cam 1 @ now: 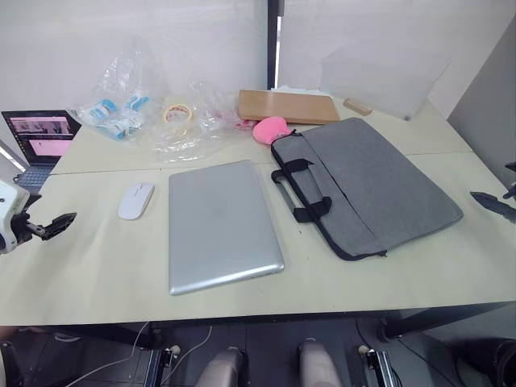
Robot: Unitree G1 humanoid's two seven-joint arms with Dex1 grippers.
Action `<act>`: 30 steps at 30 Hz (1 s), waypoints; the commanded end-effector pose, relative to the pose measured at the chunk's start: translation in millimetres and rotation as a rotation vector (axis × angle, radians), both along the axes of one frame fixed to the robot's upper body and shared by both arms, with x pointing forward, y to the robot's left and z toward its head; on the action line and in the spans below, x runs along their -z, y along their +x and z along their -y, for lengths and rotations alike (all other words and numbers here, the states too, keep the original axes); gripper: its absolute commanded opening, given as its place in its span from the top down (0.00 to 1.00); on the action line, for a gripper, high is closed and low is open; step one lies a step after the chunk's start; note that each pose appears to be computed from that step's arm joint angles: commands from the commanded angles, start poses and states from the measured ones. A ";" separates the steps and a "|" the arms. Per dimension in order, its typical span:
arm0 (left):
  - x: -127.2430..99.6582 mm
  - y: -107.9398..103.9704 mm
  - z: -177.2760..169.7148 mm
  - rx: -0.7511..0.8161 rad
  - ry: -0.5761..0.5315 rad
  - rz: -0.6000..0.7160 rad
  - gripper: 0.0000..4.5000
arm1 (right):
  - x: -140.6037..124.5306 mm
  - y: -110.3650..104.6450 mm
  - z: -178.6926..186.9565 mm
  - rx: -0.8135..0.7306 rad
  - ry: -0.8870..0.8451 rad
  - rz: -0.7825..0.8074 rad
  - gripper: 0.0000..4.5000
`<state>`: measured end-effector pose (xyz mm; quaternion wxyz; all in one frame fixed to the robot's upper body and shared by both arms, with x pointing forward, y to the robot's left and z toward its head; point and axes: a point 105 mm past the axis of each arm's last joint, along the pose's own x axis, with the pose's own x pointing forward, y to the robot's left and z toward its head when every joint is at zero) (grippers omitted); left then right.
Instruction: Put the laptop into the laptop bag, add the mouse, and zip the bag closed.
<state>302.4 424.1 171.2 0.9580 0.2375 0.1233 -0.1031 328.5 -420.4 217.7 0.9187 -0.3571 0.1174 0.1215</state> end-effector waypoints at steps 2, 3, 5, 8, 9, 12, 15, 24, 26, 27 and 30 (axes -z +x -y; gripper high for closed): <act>-18.9 -5.4 -8.2 -0.011 0.021 0.025 0.00 | -12.7 -3.7 4.7 0.013 -0.012 0.043 0.01; -19.8 -6.1 -8.0 -0.006 0.016 0.026 0.00 | -12.5 -3.0 3.9 0.010 -0.012 0.042 0.01; -20.3 -6.6 -7.6 -0.001 0.016 0.027 0.00 | -12.4 -2.4 3.0 0.006 -0.011 0.042 0.01; -20.2 -7.7 -8.1 0.002 0.019 0.025 0.00 | -13.4 -2.0 2.6 0.005 -0.013 0.045 0.01; -20.0 -8.2 -8.4 0.001 0.021 0.025 0.00 | -13.7 -2.0 2.6 0.005 -0.014 0.046 0.01; -20.4 -8.7 -9.0 -0.002 0.022 0.029 0.00 | -14.2 -1.8 2.2 0.003 -0.016 0.046 0.01; -21.1 -8.9 -9.4 -0.004 0.019 0.032 0.00 | -15.0 -1.3 1.5 0.000 -0.018 0.047 0.01; -40.5 -12.7 3.0 0.046 -0.328 0.028 0.00 | -32.8 19.8 -34.9 -0.151 0.022 0.057 0.01; -41.5 -16.4 7.7 0.063 -0.399 -0.011 0.00 | -38.6 27.7 -53.3 -0.226 0.025 0.057 0.01; -45.7 -17.8 10.6 0.073 -0.467 -0.017 0.00 | -41.1 32.9 -68.0 -0.284 0.032 0.048 0.13; -48.4 -22.7 25.5 0.127 -0.617 -0.099 0.00 | -43.6 44.0 -107.1 -0.425 0.013 0.020 0.34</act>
